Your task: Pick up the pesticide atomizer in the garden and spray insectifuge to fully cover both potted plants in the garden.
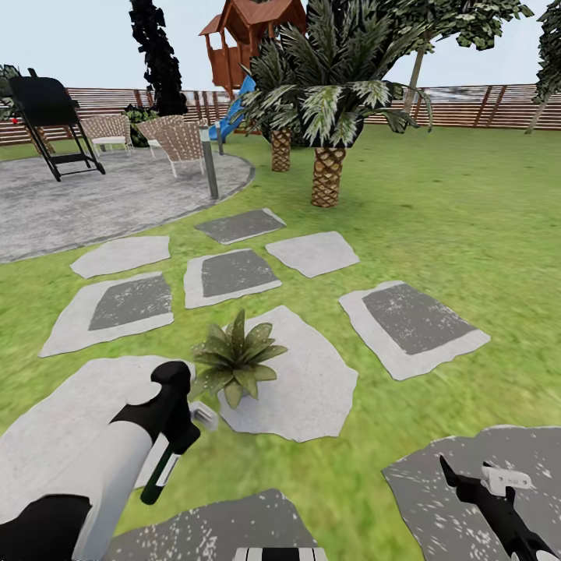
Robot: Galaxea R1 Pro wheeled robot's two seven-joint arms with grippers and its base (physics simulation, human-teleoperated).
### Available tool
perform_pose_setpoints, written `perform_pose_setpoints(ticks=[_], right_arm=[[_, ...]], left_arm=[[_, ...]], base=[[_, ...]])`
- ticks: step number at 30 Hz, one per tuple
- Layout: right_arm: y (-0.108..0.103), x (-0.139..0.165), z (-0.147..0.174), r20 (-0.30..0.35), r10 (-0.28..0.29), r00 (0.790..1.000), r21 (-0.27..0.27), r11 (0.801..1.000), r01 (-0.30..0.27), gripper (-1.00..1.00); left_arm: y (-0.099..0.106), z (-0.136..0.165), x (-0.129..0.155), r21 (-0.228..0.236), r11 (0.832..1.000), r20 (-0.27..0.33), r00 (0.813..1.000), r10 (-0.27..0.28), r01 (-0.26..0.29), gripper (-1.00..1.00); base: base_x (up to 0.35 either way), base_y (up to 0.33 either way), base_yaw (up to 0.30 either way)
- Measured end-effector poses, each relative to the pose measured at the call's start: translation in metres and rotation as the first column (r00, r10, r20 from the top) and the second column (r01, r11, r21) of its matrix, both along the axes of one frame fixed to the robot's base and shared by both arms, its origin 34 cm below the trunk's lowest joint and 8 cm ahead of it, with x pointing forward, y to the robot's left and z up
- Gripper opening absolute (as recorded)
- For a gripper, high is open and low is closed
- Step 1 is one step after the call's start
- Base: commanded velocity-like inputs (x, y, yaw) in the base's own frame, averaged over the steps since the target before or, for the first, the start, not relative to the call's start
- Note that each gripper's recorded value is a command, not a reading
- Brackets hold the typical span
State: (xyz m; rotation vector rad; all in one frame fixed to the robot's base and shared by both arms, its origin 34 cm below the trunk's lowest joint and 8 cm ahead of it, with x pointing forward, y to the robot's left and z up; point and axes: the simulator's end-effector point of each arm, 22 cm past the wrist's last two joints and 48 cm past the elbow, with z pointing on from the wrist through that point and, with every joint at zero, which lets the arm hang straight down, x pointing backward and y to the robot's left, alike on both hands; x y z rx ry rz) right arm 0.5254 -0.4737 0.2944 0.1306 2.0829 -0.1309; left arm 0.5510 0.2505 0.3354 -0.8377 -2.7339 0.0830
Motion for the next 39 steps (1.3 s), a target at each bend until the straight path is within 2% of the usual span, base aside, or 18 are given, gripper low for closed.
perform_pose_setpoints(ticks=[3, 14, 22, 25, 26, 27, 28, 29, 30, 32, 35, 39], right_arm=[[0.0, 0.0, 0.0, 0.0, 0.0, 1.0, 0.0, 1.0, 0.0, 1.0], [0.0, 0.0, 0.0, 0.001, 0.0, 1.0, 0.0, 1.0, 0.0, 1.0], [0.001, 0.0, 0.0, 0.0, 0.0, 1.0, 0.001, 1.0, 0.0, 1.0], [0.001, 0.0, 0.0, 0.0, 0.0, 1.0, 0.001, 1.0, 0.0, 1.0], [0.001, 0.0, 0.0, 0.001, 0.0, 1.0, 0.002, 1.0, 0.0, 1.0], [0.001, 0.0, 0.0, 0.0, 0.0, 1.0, 0.002, 1.0, 0.0, 1.0], [0.001, 0.0, 0.0, 0.0, 0.0, 1.0, 0.002, 1.0, 0.0, 1.0], [0.001, 0.0, 0.0, 0.001, 0.0, 1.0, 0.001, 1.0, 0.0, 1.0], [0.001, 0.0, 0.0, 0.0, 0.0, 1.0, 0.001, 1.0, 0.0, 1.0], [0.0, 0.0, 0.0, 0.0, 0.0, 1.0, 0.001, 1.0, 0.0, 1.0], [0.0, 0.0, 0.0, 0.0, 0.0, 1.0, 0.0, 1.0, 0.0, 1.0], [0.0, 0.0, 0.0, -0.001, 0.0, 1.0, 0.0, 1.0, 0.0, 1.0]], left_arm=[[0.0, 0.002, 0.003, -0.014, 1.0, 0.005, 1.0, 0.023, -0.023, -1.0], [0.0, 0.002, 0.003, -0.019, 0.999, 0.006, 1.0, 0.028, -0.028, -1.0], [-0.001, 0.004, 0.006, -0.016, 1.0, 0.008, 1.0, 0.013, -0.013, -1.0], [-0.021, 0.015, 0.013, -0.063, 0.998, -0.004, 1.0, -0.012, 0.011, -1.0], [-0.031, 0.027, 0.019, -0.084, 0.996, -0.012, 0.999, -0.042, 0.041, -1.0], [-0.03, 0.033, 0.028, -0.057, 0.995, 0.005, 0.997, -0.076, 0.077, -1.0], [-0.025, 0.042, 0.04, -0.002, 0.991, 0.026, 0.991, -0.134, 0.134, -1.0], [-0.017, 0.054, 0.057, 0.107, 0.967, 0.044, 0.97, -0.239, 0.233, -1.0], [-0.015, 0.058, 0.063, 0.13, 0.959, 0.051, 0.964, -0.26, 0.252, -1.0], [-0.007, 0.073, 0.08, 0.161, 0.954, 0.078, 0.96, -0.268, 0.253, -1.0], [0.001, 0.087, 0.096, 0.177, 0.955, 0.098, 0.961, -0.259, 0.239, -1.0], [0.002, 0.091, 0.099, 0.177, 0.956, 0.088, 0.964, -0.252, 0.234, -1.0]], base=[[0.088, -0.049, 0.0], [0.233, -0.169, 0.01], [-0.022, -0.247, 0.249], [-0.149, -0.174, 0.277], [-0.061, -0.076, 0.277], [-0.031, -0.039, 0.277], [-0.007, -0.008, 0.274], [-0.003, -0.004, 0.214], [-0.002, -0.002, 0.11], [0.0, -0.001, 0.027], [0.0, 0.0, 0.006], [0.0, 0.0, 0.0]])
